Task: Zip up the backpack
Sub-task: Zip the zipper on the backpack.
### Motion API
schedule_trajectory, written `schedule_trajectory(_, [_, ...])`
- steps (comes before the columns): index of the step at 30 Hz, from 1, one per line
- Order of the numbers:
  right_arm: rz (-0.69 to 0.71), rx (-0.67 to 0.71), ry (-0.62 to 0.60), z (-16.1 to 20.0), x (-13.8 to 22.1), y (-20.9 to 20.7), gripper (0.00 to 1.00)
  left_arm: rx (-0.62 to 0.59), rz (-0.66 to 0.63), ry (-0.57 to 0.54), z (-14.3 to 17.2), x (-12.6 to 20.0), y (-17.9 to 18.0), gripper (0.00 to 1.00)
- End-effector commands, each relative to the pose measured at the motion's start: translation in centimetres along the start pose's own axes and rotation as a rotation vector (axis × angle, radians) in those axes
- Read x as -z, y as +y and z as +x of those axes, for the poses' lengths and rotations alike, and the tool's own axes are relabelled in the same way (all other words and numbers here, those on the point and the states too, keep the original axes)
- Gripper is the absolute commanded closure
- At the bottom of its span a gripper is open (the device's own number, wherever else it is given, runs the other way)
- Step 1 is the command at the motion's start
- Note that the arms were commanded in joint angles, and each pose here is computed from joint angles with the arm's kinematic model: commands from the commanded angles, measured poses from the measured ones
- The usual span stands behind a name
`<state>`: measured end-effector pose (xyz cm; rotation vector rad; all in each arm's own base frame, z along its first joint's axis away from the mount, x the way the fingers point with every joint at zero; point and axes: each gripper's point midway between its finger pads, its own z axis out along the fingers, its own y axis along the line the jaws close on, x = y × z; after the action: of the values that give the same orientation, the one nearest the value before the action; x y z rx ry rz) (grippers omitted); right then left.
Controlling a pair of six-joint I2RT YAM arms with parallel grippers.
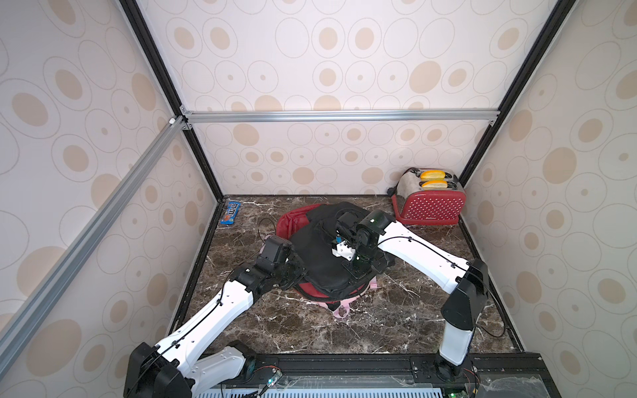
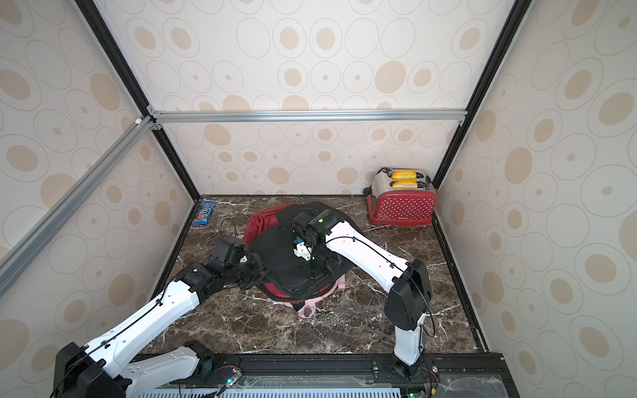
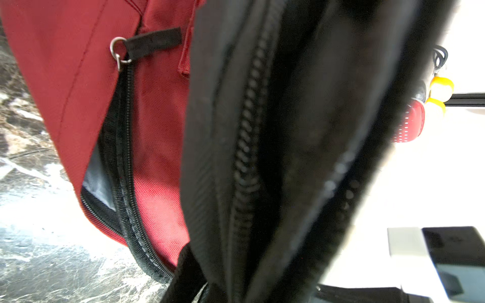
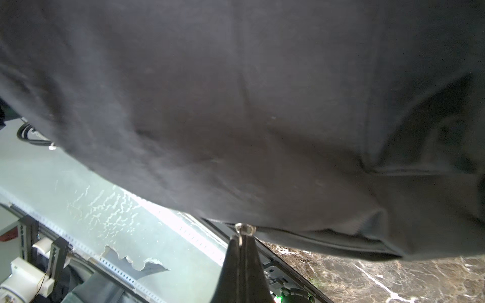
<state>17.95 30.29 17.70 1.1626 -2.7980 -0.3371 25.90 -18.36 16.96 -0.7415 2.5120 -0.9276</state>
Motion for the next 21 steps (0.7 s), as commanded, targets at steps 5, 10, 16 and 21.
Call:
schedule_trajectory(5, [-0.076, 0.002, 0.017, -0.2, 0.3, 2.3, 1.00, -0.016, 0.091, -0.035, -0.6, 0.7, -2.4, 1.00])
schedule_trajectory(10, [-0.123, -0.019, 0.010, -0.6, 0.5, 3.3, 1.00, -0.007, 0.104, -0.031, -0.5, 0.7, -2.3, 1.00])
schedule_trajectory(16, [-0.170, -0.051, -0.012, -1.2, 0.6, 5.2, 1.00, -0.006, 0.104, -0.014, 0.0, 0.2, -1.6, 1.00])
schedule_trajectory(21, [-0.168, -0.060, -0.023, -1.3, -0.2, 6.9, 1.00, 0.003, 0.126, 0.006, 0.6, -0.5, -1.0, 1.00])
